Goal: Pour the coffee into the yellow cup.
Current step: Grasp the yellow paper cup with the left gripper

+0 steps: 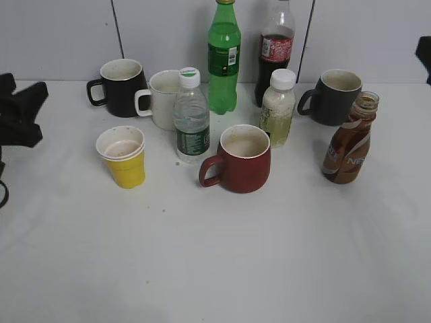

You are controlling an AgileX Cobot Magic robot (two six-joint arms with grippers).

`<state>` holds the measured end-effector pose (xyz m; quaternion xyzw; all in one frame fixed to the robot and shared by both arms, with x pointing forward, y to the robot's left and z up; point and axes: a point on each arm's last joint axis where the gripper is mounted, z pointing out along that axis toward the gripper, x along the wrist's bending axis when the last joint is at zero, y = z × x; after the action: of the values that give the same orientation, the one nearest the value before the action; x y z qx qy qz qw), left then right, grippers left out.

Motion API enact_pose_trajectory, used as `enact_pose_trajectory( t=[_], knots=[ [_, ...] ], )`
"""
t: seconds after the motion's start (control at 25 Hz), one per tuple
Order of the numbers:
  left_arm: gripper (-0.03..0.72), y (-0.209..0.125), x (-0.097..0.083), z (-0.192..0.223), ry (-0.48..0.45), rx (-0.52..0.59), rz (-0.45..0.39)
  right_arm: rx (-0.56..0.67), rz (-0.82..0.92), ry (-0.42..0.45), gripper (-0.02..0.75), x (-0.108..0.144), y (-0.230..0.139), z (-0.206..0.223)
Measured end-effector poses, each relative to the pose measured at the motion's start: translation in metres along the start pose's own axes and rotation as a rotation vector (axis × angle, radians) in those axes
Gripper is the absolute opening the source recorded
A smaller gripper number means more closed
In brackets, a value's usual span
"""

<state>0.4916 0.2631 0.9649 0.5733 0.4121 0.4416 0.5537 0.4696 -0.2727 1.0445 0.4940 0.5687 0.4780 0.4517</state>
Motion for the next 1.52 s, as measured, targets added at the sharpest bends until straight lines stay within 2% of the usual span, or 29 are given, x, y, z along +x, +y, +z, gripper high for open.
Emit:
enact_pose_trajectory(
  t=[0.08, 0.36, 0.68, 0.76, 0.92, 1.0, 1.16, 1.24, 1.52],
  knots=[
    [0.417, -0.014, -0.005, 0.002, -0.055, 0.045, 0.009, 0.011, -0.022, 0.038, 0.585, 0.009, -0.008, 0.010],
    [0.417, -0.056, -0.014, -0.005, -0.120, 0.189, -0.021, 0.039, -0.040, 0.144, 0.586, 0.037, -0.042, 0.024],
    [0.419, -0.096, -0.024, -0.007, -0.228, 0.341, -0.043, 0.061, -0.029, 0.125, 0.586, 0.036, -0.098, 0.017],
    [0.428, -0.101, -0.025, -0.004, -0.241, 0.349, -0.044, 0.063, -0.023, 0.108, 0.586, 0.035, -0.109, 0.019],
    [0.560, -0.110, -0.027, 0.008, -0.295, 0.349, -0.035, 0.049, -0.014, 0.088, 0.585, 0.034, -0.124, 0.025],
    [0.599, -0.113, -0.028, 0.013, -0.322, 0.346, -0.029, 0.072, -0.009, 0.081, 0.585, 0.034, -0.135, 0.028],
    [0.609, -0.113, -0.030, 0.018, -0.353, 0.333, -0.018, 0.145, 0.020, 0.074, 0.585, 0.035, -0.154, 0.031],
    [0.614, -0.111, -0.032, 0.027, -0.397, 0.301, 0.004, 0.168, 0.032, 0.072, 0.585, 0.035, -0.160, 0.031],
    [0.615, -0.115, -0.035, 0.040, -0.464, 0.283, 0.001, 0.190, 0.051, 0.068, 0.586, 0.035, -0.166, 0.032]
  ],
)
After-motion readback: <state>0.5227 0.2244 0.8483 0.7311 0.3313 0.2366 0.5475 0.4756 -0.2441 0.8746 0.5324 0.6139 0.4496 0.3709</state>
